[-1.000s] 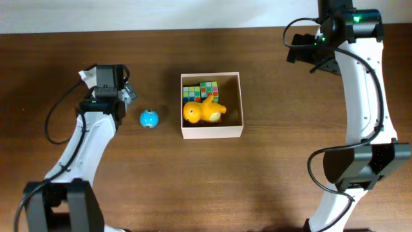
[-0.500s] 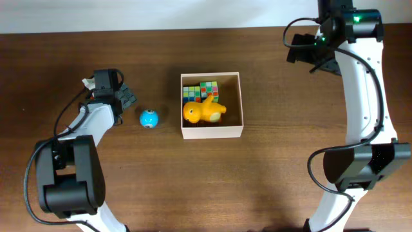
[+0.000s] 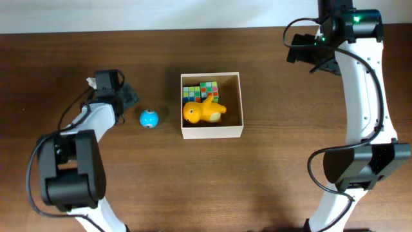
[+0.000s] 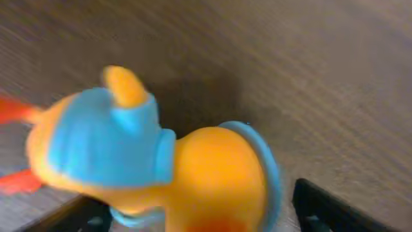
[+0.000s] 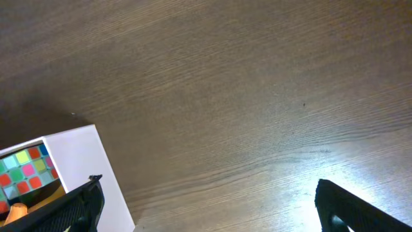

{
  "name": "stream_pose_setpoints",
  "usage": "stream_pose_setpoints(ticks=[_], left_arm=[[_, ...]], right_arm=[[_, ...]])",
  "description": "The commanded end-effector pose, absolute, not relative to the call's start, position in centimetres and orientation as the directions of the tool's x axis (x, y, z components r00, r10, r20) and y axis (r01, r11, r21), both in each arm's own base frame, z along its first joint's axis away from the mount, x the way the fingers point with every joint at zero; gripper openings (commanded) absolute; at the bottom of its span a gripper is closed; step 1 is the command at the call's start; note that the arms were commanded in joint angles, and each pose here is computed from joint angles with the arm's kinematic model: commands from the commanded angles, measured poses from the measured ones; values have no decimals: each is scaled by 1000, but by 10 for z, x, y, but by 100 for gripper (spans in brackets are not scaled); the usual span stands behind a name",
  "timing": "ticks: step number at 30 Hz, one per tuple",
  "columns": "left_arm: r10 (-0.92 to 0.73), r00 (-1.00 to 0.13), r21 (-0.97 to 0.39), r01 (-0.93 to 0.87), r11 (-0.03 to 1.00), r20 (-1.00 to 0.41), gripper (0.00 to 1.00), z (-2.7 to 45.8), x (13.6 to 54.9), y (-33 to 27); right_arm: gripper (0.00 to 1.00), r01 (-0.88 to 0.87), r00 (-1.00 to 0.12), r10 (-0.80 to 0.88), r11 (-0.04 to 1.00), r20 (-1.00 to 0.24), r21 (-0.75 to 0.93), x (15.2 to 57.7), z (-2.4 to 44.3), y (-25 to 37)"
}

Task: Pack container
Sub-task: 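Close the left gripper on the duck and lift it, then carry the duck right into the pink box and release it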

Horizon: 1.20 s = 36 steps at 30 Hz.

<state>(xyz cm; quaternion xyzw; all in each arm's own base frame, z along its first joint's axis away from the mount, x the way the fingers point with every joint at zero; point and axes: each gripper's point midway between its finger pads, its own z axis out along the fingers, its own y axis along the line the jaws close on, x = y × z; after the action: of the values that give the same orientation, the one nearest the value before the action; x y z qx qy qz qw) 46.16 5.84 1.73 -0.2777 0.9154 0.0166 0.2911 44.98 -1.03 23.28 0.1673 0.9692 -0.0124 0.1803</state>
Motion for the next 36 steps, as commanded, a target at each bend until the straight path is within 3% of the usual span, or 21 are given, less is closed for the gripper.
stream_pose_setpoints(ticks=[1, 7, 16, 22, 29, 33, 36], left_arm=[[-499, -715, -150, -494, 856, -489, 48, -7, 461, 50], [-499, -722, -151, -492, 857, -480, 19, -12, 460, 48], [-415, -761, -227, -347, 910, -498, 19, 26, 471, 27], [-334, -726, -208, -261, 943, -601, 18, 106, 473, 27], [-251, -627, -201, -152, 968, -737, 18, 209, 448, 20], [-67, -616, -227, 186, 956, -785, 18, 253, 415, -31], [55, -578, -228, 405, 885, -814, 18, 271, 390, -67]], right_arm=[[99, 334, -856, 328, 941, -399, 56, 448, 253, -10], [99, 333, -856, 327, 941, -399, 56, 448, 253, -10], [99, 334, -856, 328, 941, -399, 56, 448, 253, -10], [99, 334, -856, 328, 941, -399, 56, 448, 253, -10], [98, 334, -856, 328, 941, -399, 56, 448, 253, -10], [99, 334, -856, 328, 941, -399, 56, 448, 253, -10], [99, 334, -856, 328, 941, -399, 56, 448, 253, -10]])
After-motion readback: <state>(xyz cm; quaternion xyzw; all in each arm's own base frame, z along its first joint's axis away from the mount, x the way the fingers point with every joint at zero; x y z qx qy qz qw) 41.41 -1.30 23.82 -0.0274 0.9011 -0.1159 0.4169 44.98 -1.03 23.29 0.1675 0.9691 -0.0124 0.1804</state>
